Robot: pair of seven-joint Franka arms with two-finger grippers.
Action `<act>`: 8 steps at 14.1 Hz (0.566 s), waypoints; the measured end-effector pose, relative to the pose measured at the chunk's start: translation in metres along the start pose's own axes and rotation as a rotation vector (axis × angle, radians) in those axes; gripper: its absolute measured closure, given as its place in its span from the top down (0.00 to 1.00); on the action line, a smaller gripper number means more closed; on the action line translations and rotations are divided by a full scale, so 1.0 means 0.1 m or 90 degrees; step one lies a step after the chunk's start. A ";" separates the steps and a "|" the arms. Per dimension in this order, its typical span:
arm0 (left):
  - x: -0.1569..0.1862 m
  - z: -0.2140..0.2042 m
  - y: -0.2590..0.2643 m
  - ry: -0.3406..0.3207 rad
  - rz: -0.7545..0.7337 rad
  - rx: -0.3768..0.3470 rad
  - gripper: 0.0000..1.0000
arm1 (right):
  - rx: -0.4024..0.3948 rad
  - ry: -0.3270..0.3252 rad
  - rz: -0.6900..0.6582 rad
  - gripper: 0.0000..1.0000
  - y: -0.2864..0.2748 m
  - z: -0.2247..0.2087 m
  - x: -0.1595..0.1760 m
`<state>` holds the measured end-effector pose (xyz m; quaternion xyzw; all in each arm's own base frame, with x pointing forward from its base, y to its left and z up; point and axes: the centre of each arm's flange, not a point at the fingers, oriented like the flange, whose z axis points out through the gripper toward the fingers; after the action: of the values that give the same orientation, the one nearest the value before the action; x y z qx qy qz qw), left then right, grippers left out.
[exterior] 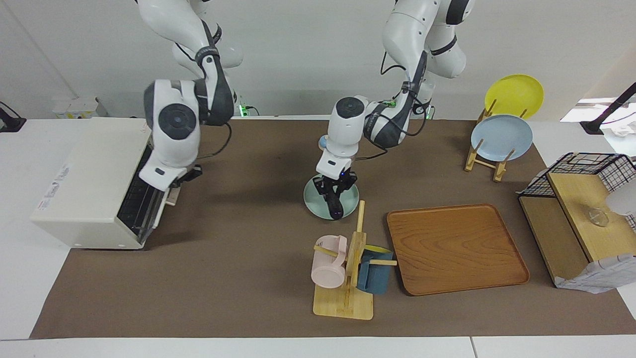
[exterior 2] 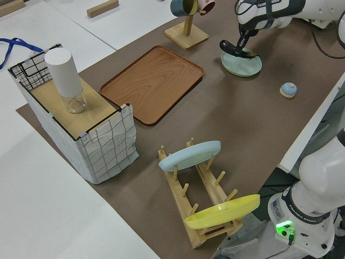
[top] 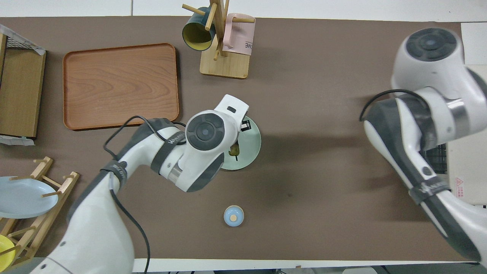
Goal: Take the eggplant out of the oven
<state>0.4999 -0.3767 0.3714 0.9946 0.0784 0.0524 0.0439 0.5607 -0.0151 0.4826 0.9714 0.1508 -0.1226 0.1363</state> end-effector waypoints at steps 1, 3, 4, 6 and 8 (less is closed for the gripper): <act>0.41 -0.13 -0.44 0.008 0.011 0.003 0.39 | 0.039 0.029 0.019 0.35 0.21 -0.23 -0.24; 1.19 -0.20 -1.52 0.025 0.028 0.017 0.39 | 0.098 0.095 0.053 0.57 0.36 -0.87 -0.69; 1.45 -0.12 -2.00 0.025 0.039 0.027 0.39 | 0.110 0.115 0.066 0.67 0.35 -1.20 -0.90; 1.70 0.16 -2.41 0.026 0.059 0.038 0.39 | 0.117 0.130 0.089 0.89 0.37 -1.61 -1.13; 1.77 0.35 -2.40 0.027 0.075 0.040 0.56 | 0.122 0.134 0.107 1.00 0.48 -1.61 -1.09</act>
<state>0.6415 -0.1152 0.3309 0.9970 0.0222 0.0732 0.0080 0.5075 -0.0385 0.6745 0.9966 0.0698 -0.0222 0.0365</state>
